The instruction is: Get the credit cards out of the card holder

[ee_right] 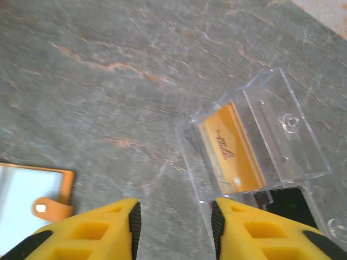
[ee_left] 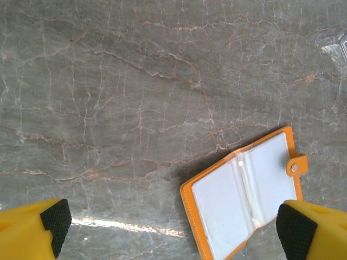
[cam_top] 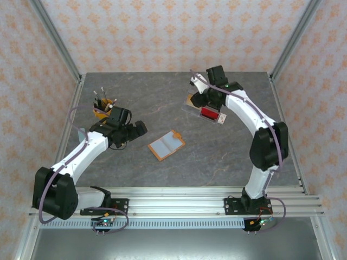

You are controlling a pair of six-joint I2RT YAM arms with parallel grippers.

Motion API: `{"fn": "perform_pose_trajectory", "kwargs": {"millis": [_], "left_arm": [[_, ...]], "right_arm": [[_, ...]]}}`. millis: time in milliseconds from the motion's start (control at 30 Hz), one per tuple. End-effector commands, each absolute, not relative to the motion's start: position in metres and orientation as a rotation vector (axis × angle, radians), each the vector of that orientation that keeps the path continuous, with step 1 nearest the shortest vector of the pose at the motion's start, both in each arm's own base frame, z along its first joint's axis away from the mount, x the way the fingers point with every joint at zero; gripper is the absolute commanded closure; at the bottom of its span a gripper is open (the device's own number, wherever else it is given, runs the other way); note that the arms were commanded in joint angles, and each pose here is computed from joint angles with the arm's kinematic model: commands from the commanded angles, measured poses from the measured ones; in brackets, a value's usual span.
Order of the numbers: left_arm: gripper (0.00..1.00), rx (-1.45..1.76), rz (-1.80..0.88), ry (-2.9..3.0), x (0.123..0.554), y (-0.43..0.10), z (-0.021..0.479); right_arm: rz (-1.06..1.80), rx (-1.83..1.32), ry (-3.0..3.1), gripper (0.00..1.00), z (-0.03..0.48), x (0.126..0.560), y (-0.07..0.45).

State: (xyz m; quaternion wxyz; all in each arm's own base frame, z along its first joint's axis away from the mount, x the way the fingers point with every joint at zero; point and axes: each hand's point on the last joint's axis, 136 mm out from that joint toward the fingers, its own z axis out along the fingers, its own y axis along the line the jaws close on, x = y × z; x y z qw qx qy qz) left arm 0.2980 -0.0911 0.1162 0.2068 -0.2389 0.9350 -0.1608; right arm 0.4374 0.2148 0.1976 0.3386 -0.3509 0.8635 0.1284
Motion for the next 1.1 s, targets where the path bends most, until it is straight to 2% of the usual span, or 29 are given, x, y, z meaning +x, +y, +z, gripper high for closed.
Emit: {"fn": "perform_pose_trajectory", "kwargs": {"millis": [0, 267, 433, 633, 733, 933, 1067], "left_arm": [[0.00, -0.715, -0.456, 2.569, 0.293, -0.085, 0.119], [0.00, -0.752, -0.542, 2.546, 0.285, -0.091, 0.121], [0.00, -0.797, -0.622, 2.547, 0.279, -0.101, 0.110], [0.03, -0.830, -0.712, 2.617, 0.265, -0.128, 0.086], [0.12, -0.801, -0.751, 2.647, 0.262, -0.145, 0.080], [0.43, -0.773, -0.782, 2.664, 0.269, -0.168, 0.072], [0.56, -0.753, -0.805, 2.683, 0.277, -0.182, 0.067]], "right_arm": [[0.416, -0.649, 2.282, 0.57, 0.207, 0.430, 0.221], [0.589, -0.222, 2.459, 0.53, 0.171, 0.392, 0.211], [0.765, -0.157, 2.539, 0.52, 0.142, 0.364, 0.235], [0.661, -0.148, 2.597, 0.54, 0.105, 0.351, 0.257], [0.696, -0.154, 2.645, 0.54, 0.091, 0.346, 0.271], [0.720, -0.137, 2.719, 0.57, 0.066, 0.347, 0.291], [0.669, -0.119, 2.780, 0.60, 0.045, 0.349, 0.291]]}}
